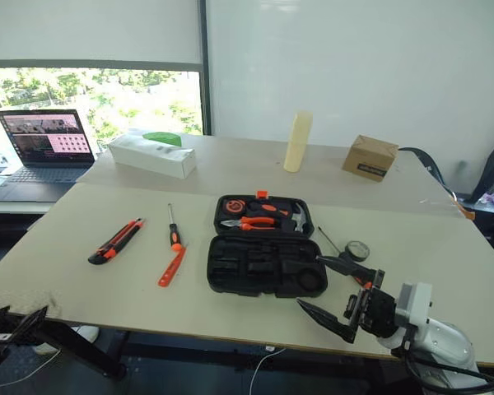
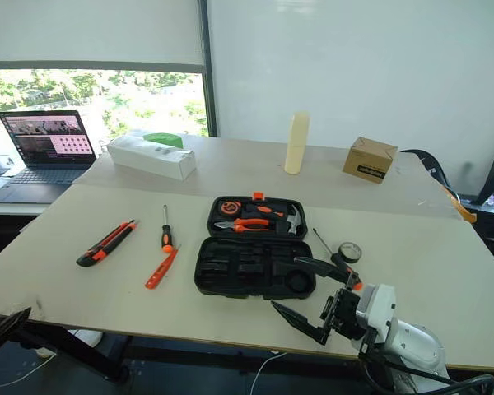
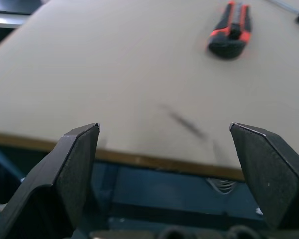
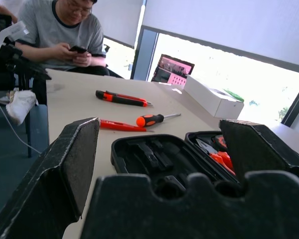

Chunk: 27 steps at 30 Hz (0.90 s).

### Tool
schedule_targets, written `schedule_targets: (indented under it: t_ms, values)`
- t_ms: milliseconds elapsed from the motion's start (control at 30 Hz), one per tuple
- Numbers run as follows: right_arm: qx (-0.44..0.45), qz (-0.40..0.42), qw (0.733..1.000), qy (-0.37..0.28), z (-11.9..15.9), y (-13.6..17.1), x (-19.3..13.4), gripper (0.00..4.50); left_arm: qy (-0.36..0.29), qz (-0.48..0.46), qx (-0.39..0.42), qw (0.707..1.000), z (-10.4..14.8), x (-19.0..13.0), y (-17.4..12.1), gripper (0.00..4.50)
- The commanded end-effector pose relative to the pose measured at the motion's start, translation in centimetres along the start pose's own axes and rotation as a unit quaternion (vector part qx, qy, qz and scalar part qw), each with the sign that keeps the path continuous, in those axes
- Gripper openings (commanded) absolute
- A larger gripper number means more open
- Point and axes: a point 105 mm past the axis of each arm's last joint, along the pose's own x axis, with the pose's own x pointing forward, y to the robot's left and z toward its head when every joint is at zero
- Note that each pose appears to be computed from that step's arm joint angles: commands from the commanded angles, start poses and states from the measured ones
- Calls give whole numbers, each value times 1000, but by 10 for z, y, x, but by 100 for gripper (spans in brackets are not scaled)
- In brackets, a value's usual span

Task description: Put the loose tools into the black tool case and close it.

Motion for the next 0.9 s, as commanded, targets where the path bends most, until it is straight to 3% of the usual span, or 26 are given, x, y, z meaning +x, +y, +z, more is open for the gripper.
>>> schedule_targets:
  t_ms: [33,200,333,400,633,867,900]
  values:
    - [-27,-1,1000,-8,11,-2,-5,446,16,-95,40,995,44,33,-46,450]
    - [-31,-1,1000,3,11,-4,-8,446,53,-88,-4,995,83,83,-78,450]
    - [-32,1,999,8,11,-4,-9,446,150,-40,-42,987,73,115,-103,450]
    - [-35,1,999,7,12,-6,-8,446,166,-17,-65,984,70,131,-113,450]
    - [-41,3,999,-2,16,-10,-1,446,154,51,-144,976,55,177,-119,450]
    - [-33,-4,999,-6,16,-5,3,446,154,50,-140,977,41,209,-135,450]
    - [-32,-6,999,-6,16,-4,3,450,156,46,-138,977,39,211,-136,398]
